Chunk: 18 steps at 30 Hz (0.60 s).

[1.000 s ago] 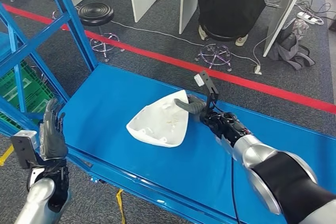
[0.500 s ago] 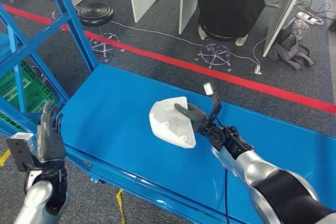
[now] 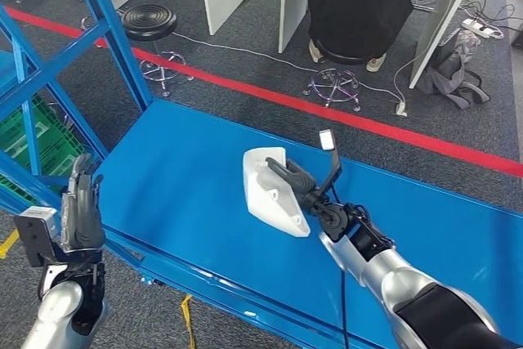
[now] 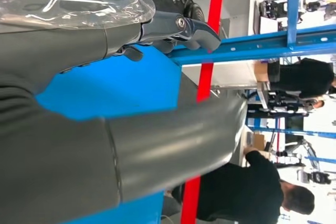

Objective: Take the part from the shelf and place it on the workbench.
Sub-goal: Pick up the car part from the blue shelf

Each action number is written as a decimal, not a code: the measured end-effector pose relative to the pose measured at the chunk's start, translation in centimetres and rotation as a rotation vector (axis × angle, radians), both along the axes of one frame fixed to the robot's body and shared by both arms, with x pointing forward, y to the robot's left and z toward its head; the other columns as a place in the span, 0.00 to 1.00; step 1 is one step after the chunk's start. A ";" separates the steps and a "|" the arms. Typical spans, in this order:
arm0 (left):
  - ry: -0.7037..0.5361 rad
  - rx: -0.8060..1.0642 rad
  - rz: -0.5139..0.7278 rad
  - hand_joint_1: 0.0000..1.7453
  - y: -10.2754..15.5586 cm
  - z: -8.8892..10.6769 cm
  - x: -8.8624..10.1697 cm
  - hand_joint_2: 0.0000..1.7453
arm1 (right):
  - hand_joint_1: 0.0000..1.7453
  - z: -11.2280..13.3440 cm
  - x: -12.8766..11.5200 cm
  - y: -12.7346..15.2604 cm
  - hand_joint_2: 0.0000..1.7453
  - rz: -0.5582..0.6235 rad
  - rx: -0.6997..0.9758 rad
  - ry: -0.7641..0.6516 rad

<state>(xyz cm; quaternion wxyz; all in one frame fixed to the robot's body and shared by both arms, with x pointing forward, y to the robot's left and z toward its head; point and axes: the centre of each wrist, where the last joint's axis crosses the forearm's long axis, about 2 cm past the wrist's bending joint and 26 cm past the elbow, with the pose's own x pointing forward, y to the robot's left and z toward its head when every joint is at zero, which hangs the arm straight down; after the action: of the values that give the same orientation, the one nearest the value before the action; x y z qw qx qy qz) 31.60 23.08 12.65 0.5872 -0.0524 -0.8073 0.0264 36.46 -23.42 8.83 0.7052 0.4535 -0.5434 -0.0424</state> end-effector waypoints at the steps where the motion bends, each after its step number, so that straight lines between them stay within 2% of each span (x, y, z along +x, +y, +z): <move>1: -0.003 0.002 -0.003 0.00 0.0 0.0 0.0 1.00 | 1.00 0.3 0.0 0.2 1.00 0.008 0.013 -0.015; 18: -0.039 0.013 -0.024 0.00 -0.1 0.3 0.2 1.00 | 1.00 5.4 1.8 1.5 1.00 0.059 0.098 -0.202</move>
<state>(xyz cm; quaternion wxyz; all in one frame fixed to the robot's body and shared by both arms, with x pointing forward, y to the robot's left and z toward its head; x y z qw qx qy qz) 31.82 22.94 12.94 0.5719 -0.0589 -0.8181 0.0130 38.24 -21.92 14.28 0.6248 0.5051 -0.5954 -0.0024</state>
